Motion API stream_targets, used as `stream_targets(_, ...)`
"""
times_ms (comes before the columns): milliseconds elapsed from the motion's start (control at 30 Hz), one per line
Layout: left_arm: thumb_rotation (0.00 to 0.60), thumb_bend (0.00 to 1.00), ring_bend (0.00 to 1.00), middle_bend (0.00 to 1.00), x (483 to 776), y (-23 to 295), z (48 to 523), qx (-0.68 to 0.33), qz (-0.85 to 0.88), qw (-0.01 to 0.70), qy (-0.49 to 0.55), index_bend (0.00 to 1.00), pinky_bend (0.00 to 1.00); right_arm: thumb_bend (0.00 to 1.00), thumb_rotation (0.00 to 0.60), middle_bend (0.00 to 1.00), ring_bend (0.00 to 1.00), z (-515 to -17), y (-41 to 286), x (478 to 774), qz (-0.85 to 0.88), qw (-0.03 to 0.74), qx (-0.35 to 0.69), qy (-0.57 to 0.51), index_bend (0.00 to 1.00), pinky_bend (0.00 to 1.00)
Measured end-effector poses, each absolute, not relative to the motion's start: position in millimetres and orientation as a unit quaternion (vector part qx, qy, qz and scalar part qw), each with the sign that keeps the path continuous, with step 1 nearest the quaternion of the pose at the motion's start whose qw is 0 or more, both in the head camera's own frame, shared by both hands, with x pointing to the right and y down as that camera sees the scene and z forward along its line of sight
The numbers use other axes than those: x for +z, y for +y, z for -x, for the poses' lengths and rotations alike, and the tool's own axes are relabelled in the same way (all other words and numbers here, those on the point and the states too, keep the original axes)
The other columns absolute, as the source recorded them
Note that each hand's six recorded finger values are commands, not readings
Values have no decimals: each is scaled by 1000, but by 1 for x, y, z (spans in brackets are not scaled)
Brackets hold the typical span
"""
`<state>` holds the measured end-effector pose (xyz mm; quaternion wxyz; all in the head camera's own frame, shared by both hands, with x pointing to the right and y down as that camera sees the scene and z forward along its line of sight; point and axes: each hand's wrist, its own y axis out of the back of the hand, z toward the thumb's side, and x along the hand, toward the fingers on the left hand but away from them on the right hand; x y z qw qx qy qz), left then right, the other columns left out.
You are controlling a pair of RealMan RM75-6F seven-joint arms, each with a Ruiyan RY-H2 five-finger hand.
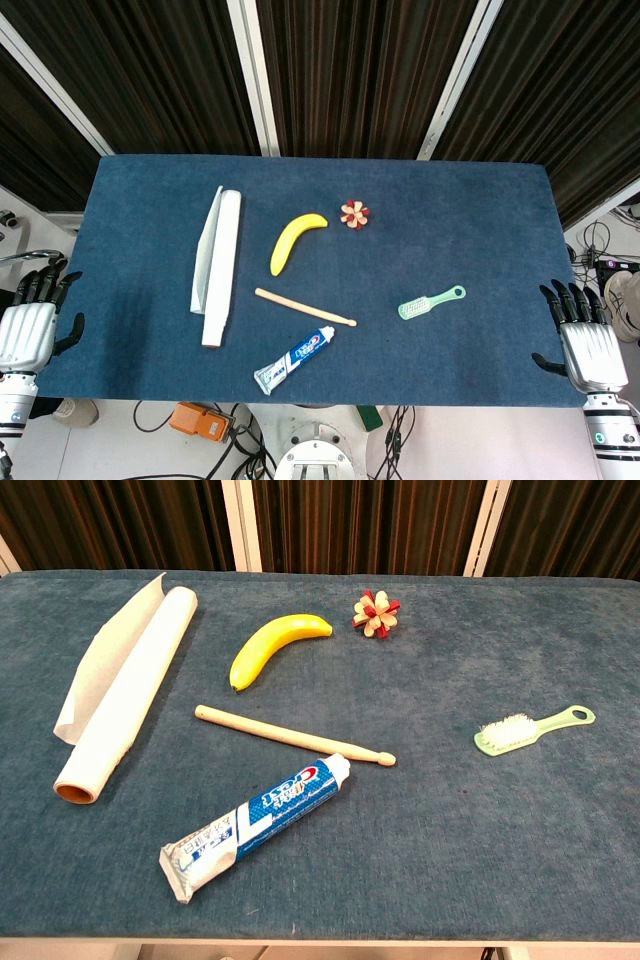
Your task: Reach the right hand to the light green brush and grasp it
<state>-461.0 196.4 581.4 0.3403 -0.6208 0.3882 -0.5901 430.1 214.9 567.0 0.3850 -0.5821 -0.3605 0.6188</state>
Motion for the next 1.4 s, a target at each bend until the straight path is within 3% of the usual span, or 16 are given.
stream_targets(400, 600, 435, 0, 16, 582, 198, 462, -596, 619, 336, 385, 157, 5, 171, 600, 102, 49, -434, 212, 571, 585, 381, 618, -362, 179, 81)
stream_targets(633, 600, 436, 0, 16, 580, 197, 462, -594, 613, 339, 395, 157, 5, 171, 600, 102, 48, -438, 205, 589, 607, 369, 619, -337, 231, 81)
stream_targets(933, 600, 436, 0, 16, 582, 198, 463, -603, 609, 334, 393, 157, 5, 171, 600, 102, 49, -426, 159, 635, 651, 363, 622, -241, 293, 74)
stream_targets(1100, 600, 436, 0, 16, 582, 198, 466, -605, 606, 325, 401, 157, 5, 246, 600, 102, 49, -412, 124, 662, 655, 387, 618, -198, 325, 74)
stream_targets(1400, 600, 436, 0, 16, 582, 197, 466, -608, 606, 322, 400, 157, 5, 326, 600, 102, 50, -377, 117, 708, 682, 397, 597, -144, 370, 74)
